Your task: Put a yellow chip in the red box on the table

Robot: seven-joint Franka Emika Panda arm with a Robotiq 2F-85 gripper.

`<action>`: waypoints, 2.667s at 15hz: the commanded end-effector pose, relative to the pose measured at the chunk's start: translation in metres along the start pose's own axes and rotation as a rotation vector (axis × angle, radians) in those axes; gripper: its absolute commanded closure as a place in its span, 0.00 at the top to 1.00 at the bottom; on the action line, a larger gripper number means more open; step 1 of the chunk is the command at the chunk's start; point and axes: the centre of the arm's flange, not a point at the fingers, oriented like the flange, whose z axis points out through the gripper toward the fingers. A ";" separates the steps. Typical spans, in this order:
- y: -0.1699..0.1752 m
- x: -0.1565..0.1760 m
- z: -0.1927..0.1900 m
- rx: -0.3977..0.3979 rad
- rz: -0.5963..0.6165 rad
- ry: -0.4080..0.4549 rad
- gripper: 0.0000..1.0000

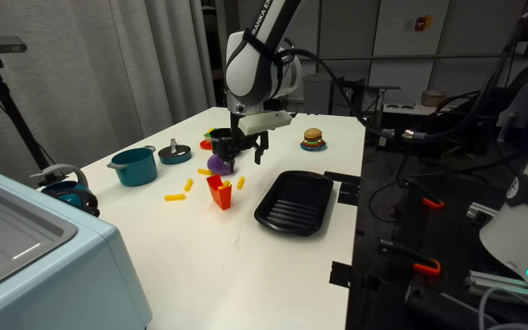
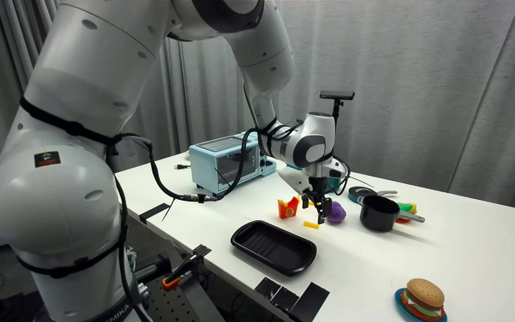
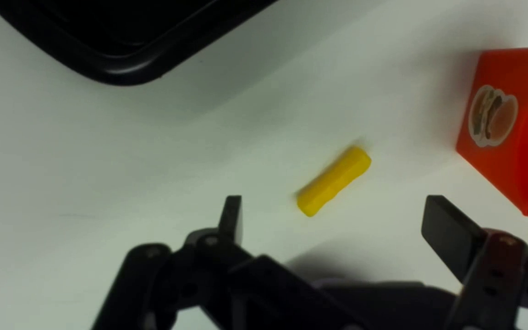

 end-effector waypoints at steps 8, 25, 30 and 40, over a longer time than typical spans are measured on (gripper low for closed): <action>-0.012 0.015 0.037 -0.019 0.107 0.026 1.00; -0.006 0.021 0.050 -0.028 0.153 0.023 0.19; -0.010 0.019 0.036 -0.022 0.157 0.042 0.03; -0.050 0.013 -0.045 -0.010 0.019 0.255 0.04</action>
